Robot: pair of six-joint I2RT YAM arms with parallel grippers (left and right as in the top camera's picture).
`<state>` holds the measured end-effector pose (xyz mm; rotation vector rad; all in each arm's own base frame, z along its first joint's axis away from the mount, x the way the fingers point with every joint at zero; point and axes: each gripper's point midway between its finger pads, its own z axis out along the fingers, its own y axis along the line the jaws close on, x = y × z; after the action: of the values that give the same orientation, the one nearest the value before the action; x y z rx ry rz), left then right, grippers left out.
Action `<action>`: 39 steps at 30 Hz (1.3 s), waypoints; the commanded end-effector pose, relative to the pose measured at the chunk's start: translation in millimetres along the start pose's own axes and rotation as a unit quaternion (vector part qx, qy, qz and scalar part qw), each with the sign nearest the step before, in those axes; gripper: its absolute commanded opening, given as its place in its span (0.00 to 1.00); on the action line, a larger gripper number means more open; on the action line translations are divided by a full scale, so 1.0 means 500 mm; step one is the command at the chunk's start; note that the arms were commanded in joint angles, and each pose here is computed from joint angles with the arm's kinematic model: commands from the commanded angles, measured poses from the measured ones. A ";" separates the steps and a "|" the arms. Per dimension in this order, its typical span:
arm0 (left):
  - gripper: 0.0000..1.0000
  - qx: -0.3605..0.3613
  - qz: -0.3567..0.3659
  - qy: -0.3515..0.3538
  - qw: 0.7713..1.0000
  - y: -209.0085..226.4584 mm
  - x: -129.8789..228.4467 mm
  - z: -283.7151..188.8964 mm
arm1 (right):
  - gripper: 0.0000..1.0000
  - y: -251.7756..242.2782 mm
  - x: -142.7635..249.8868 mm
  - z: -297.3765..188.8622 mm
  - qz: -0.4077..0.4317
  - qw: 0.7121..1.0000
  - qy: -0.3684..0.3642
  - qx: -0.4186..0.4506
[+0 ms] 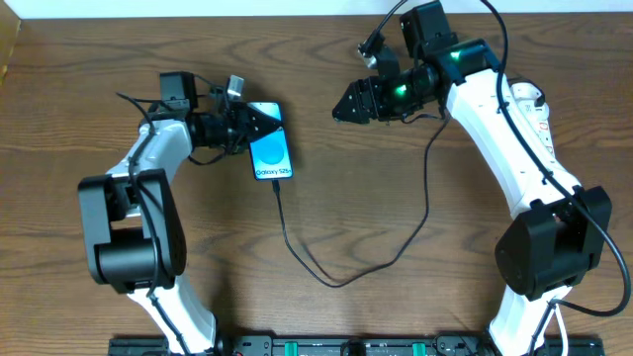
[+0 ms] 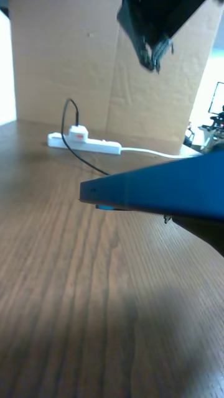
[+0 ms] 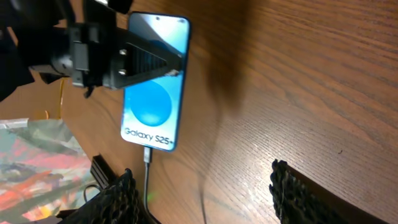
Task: Plug charger to phone and switch on socket
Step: 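Lower the phone toward the table with the left gripper, right gripper withdrawing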
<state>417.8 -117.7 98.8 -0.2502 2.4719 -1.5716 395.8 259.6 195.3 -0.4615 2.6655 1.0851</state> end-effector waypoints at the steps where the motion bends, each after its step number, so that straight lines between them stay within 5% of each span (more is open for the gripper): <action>1: 0.07 0.000 0.018 0.025 1.000 -0.004 0.016 0.041 | 0.68 0.009 -0.004 -0.002 -0.018 1.000 -0.003 0.002; 24: 0.07 -0.109 0.028 0.041 0.993 0.053 0.050 0.110 | 0.67 -0.007 0.004 -0.002 -0.010 1.000 0.005 0.026; 39: 0.07 -0.110 0.024 0.049 0.992 0.063 0.058 0.121 | 0.67 0.001 0.008 0.004 -0.014 1.000 0.008 0.024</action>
<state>404.8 -160.2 46.7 -0.1667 2.7002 -1.3041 393.9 254.0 187.5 -0.4560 2.7059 1.0078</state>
